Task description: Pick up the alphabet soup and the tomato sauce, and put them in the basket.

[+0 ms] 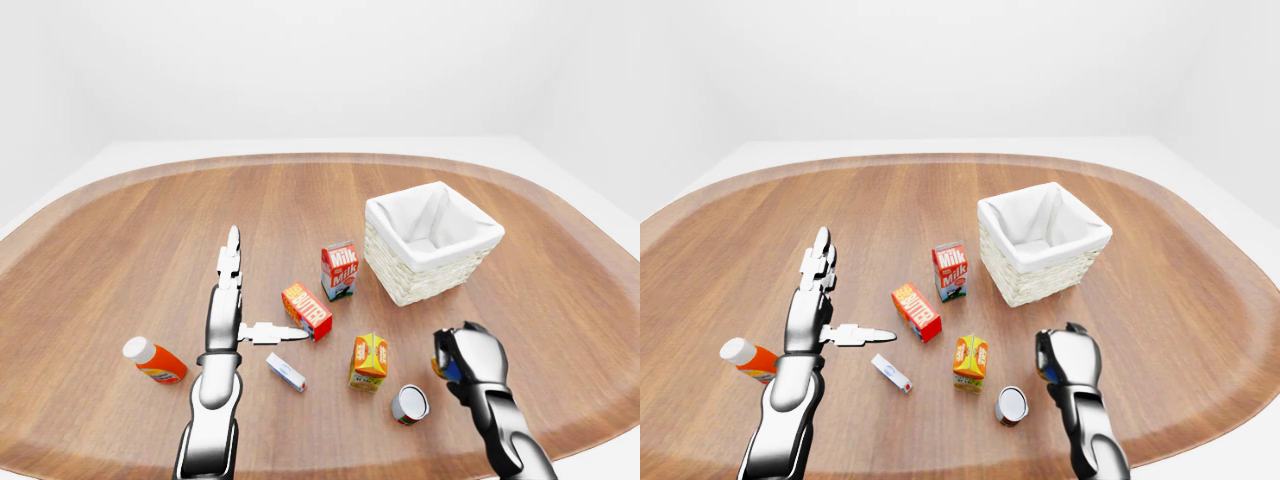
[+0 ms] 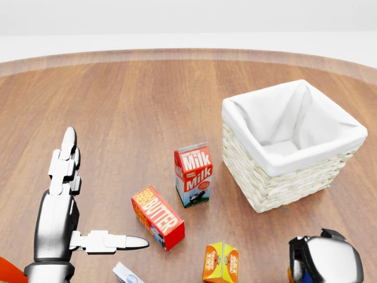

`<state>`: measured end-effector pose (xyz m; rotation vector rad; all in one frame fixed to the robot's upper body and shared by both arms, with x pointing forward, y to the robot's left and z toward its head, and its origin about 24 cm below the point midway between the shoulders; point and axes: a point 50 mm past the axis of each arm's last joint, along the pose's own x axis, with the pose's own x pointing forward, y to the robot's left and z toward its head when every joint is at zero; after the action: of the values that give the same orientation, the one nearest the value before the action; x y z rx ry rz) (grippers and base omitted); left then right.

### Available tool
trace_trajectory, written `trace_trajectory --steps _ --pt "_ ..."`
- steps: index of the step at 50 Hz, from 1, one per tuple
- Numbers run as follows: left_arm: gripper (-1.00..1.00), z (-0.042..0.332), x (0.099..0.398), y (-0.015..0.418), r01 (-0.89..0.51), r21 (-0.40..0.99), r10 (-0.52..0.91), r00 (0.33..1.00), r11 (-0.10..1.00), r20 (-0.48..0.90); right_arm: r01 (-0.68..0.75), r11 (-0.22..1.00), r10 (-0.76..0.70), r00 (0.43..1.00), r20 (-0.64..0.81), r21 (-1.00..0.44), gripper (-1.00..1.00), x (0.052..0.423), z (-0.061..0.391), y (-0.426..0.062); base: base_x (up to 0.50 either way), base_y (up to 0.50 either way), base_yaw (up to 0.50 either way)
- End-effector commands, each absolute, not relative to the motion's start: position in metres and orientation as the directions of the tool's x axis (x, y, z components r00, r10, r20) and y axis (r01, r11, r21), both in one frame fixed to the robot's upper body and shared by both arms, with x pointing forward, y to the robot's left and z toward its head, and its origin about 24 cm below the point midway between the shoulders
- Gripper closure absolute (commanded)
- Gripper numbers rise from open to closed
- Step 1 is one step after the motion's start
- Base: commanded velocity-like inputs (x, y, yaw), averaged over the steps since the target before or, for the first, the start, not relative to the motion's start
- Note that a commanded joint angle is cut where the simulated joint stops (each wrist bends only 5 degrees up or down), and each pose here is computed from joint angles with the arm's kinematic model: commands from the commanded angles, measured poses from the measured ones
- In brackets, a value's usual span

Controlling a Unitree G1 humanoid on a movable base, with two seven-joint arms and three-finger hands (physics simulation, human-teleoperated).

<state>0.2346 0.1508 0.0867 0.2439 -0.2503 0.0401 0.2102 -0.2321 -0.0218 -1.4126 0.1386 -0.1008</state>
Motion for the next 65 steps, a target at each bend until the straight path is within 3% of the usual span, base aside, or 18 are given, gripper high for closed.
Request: trace_trajectory --steps 1,27,42,55,65 --pt "-1.0 0.087 0.235 0.151 -0.072 0.237 0.01 0.968 0.969 0.25 0.093 0.214 -0.193 0.98 0.051 -0.972 1.0 0.21 0.0 -0.234 0.0 0.0 0.0" --pt "-1.0 0.087 0.235 0.151 -0.071 0.237 0.01 0.968 0.969 0.25 0.26 0.354 -0.272 0.948 0.168 -0.898 1.0 0.207 0.026 -0.233 0.0 0.0 0.0" --pt "-1.0 0.087 0.235 0.151 -0.071 0.237 0.01 0.968 0.969 0.25 0.321 0.535 -0.298 0.937 0.181 -0.781 1.0 0.203 0.05 -0.228 0.0 0.0 0.0" --pt "-1.0 0.087 0.235 0.151 -0.071 0.237 0.01 0.968 0.969 0.25 0.36 0.687 -0.219 0.931 0.293 -0.631 1.0 0.202 0.095 -0.211 0.0 0.0 0.0" --pt "-1.0 0.087 0.235 0.151 -0.072 0.237 0.01 0.968 0.969 0.25 0.369 0.714 -0.172 0.916 0.362 -0.594 1.0 0.204 0.115 -0.204 0.0 0.0 0.0"
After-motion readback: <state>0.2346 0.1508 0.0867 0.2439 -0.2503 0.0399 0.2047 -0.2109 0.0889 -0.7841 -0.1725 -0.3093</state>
